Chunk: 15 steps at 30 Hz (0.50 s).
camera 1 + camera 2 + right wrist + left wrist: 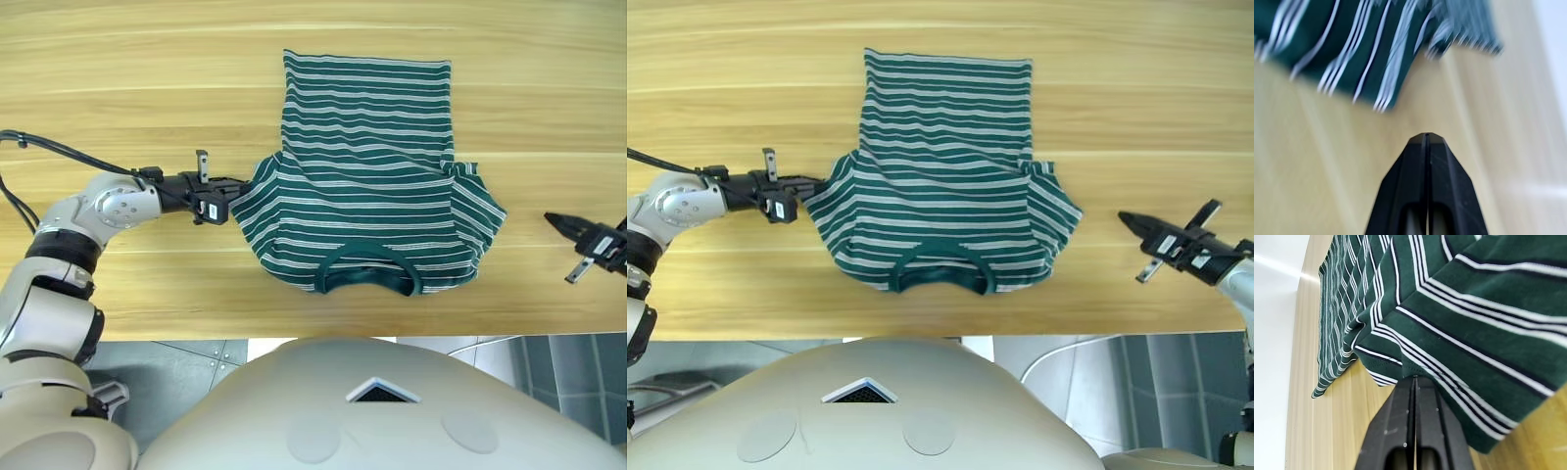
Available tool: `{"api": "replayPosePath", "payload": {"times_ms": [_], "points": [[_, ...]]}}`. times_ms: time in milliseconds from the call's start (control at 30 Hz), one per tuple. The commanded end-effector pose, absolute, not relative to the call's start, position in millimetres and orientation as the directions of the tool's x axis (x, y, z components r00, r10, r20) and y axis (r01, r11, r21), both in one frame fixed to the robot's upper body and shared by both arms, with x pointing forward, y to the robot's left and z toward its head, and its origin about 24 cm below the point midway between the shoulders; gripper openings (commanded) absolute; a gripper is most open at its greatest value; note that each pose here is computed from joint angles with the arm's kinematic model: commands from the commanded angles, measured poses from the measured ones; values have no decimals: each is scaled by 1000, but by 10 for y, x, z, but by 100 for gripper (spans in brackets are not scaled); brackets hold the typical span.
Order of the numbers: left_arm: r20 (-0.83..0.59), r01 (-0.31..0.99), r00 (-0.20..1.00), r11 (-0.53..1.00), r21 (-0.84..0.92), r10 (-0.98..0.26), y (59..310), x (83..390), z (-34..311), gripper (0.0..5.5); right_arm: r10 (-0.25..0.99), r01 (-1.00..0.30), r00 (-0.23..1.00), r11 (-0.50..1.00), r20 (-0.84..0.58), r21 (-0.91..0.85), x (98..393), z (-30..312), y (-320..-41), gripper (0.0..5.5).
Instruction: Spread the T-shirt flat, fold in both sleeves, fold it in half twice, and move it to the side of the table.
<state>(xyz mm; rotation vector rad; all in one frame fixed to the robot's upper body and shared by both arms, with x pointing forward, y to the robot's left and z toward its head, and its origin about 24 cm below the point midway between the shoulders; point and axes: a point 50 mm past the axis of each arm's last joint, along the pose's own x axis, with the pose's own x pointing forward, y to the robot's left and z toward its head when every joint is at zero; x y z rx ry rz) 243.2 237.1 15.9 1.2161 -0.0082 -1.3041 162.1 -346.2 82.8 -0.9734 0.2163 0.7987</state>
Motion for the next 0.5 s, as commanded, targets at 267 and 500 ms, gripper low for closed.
{"api": "replayPosePath", "payload": {"times_ms": [267, 500], "points": [[-844, 872, 124, -348, 343, -521, 2472, 1863, -573, 3, 641, -901, 380, 94, -666, -423, 1598, 272, -2927, 0], [-850, 865, 138, -356, 354, -509, 2447, 1911, -589, 3, 524, -936, 344, 124, -779, -330, 1398, 68, -3210, 0]]}}
